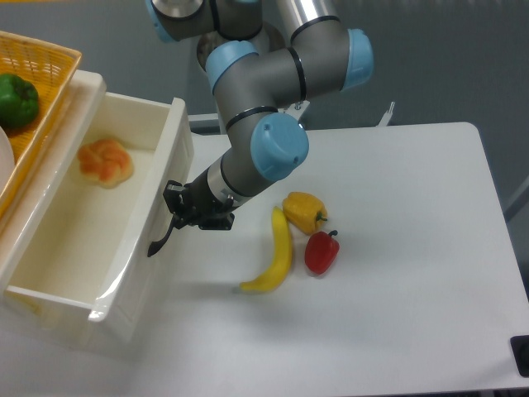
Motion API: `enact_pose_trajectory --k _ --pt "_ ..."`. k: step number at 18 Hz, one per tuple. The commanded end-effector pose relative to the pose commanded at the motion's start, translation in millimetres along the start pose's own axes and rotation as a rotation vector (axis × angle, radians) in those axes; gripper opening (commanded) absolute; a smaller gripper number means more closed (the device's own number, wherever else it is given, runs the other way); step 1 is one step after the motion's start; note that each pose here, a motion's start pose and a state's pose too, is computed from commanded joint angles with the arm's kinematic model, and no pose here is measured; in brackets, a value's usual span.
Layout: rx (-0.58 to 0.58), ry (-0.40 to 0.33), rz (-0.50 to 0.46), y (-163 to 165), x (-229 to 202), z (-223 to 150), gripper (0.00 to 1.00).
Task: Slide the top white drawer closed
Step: 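Push the drawer front with the gripper, sliding the drawer shut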
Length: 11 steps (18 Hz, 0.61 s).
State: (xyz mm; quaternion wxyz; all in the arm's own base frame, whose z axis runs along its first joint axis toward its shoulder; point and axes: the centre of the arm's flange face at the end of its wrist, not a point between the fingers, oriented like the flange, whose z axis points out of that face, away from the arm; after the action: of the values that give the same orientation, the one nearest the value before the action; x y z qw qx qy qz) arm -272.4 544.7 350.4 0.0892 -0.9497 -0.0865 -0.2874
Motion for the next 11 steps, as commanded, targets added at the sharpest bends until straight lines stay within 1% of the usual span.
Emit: enact_pose_trajectory --k 7,11 --pt "-0.007 0.0 0.013 -0.7 14.0 1.7 0.14" --pt "-0.019 0.003 0.024 -2.6 24.0 8.7 0.14"
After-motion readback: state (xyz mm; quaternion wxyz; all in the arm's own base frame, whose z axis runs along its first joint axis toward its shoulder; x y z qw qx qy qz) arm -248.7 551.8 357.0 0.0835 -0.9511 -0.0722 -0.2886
